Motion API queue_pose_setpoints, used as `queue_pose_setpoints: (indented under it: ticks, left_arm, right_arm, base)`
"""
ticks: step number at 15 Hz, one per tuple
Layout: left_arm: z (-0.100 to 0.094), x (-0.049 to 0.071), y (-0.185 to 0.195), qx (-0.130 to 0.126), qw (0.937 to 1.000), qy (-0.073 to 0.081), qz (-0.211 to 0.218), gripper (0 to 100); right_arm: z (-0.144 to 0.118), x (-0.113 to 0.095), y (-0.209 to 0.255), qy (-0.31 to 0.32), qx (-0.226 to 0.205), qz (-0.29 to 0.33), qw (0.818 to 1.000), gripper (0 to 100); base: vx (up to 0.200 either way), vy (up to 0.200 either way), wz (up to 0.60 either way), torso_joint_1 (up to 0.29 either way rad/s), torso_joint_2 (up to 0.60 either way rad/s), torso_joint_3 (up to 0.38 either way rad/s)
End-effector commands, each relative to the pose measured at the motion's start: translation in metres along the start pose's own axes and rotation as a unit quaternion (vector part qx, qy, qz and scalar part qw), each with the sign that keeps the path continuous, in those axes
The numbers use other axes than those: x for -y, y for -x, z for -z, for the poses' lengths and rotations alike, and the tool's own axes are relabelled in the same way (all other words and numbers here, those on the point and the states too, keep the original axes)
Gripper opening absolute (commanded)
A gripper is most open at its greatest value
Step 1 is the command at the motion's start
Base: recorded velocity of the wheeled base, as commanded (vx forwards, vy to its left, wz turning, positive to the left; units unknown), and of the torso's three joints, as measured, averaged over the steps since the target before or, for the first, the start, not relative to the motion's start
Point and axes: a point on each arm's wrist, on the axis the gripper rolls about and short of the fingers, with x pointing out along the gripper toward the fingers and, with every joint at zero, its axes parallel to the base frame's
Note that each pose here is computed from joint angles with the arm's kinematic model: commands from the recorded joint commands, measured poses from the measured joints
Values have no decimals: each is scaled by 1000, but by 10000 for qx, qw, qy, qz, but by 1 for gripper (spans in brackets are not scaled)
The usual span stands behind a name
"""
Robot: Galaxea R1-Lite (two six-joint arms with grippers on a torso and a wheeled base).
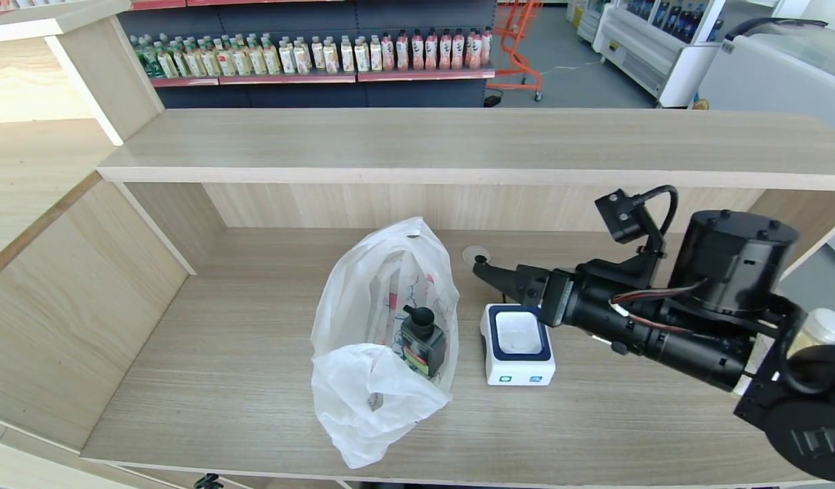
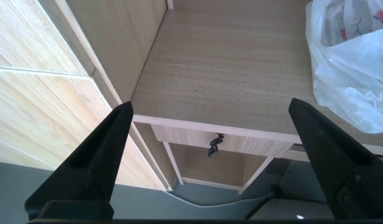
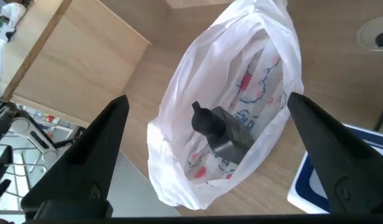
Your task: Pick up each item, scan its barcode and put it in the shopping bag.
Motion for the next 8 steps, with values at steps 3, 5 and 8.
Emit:
queue_pose_setpoints:
  ticks: [3, 5, 8]
  left_arm:
    - [0, 0, 0, 1, 10000, -2, 0, 100]
    - [0, 0, 0, 1, 10000, -2, 0, 100]
    - [0, 0, 0, 1, 10000, -2, -8, 100]
  right_arm:
    - [-7, -7, 75, 845, 246, 219, 9959, 100]
    - [-1, -7, 96, 1266, 287, 445, 9905, 100]
    - [-2, -13, 107, 1269, 349, 675, 9890, 100]
  base:
    - [0, 0, 0, 0, 0, 0]
    - [0, 0, 0, 0, 0, 0]
    - [0, 0, 0, 0, 0, 0]
